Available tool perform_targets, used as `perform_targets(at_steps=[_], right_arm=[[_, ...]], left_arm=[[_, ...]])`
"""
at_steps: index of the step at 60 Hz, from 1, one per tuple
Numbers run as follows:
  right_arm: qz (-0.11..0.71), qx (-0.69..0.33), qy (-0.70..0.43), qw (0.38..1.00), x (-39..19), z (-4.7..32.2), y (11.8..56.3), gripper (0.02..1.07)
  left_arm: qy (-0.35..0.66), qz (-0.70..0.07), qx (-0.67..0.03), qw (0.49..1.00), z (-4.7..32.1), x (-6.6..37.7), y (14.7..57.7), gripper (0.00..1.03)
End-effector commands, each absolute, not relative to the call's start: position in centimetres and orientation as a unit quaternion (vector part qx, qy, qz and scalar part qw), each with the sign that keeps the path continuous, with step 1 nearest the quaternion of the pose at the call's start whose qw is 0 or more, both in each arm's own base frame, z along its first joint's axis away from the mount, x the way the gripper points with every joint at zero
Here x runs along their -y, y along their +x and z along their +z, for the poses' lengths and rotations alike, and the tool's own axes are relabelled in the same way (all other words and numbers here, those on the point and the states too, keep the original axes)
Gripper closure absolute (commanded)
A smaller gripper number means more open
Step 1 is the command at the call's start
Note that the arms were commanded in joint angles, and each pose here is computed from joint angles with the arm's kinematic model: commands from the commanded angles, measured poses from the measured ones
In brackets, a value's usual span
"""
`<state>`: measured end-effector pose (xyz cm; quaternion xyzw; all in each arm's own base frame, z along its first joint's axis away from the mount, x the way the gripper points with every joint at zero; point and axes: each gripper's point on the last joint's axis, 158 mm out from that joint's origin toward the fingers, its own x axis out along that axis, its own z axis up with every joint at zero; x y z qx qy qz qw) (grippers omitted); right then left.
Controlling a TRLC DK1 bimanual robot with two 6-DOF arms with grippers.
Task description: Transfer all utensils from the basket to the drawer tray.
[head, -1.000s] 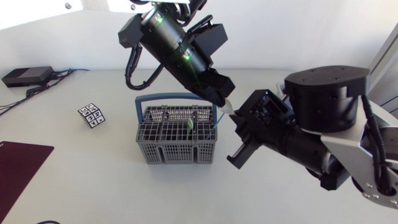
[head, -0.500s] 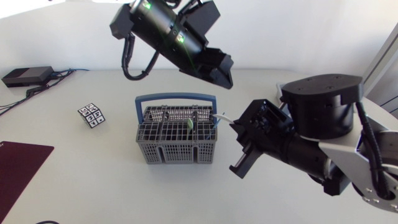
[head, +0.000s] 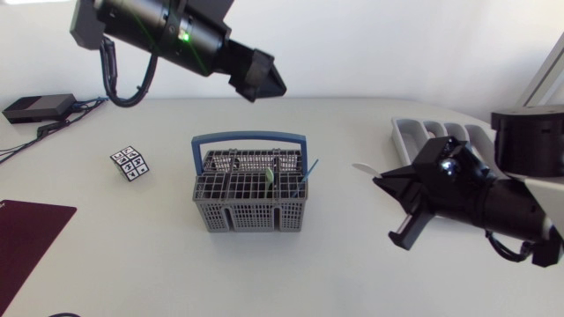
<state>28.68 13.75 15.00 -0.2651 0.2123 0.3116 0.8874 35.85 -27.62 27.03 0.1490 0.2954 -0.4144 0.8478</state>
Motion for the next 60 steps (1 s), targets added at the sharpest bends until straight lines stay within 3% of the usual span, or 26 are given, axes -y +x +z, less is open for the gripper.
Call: perform_targets(at_steps=[1, 11, 50, 60], right_arm=[[0.307, -0.23, -0.275, 0.882, -11.1, 13.7, 28.6, 1.01], [0.299, -0.254, -0.271, 0.879, -5.6, 12.6, 29.7, 1.01], [0.276, -0.364, -0.332, 0.825, 12.1, 5.0, 33.9, 1.01], [0.272, -0.389, -0.352, 0.807, 16.0, 3.1, 34.8, 0.96]], left_arm=[[0.197, -0.415, -0.283, 0.842, 25.5, 26.4, 35.2, 0.07], [0.286, -0.4, -0.226, 0.841, 23.8, 25.3, 35.0, 0.07], [0.412, -0.446, -0.21, 0.766, 17.4, 24.4, 32.8, 0.07], [0.434, -0.458, -0.213, 0.746, 15.9, 24.4, 32.0, 0.07]])
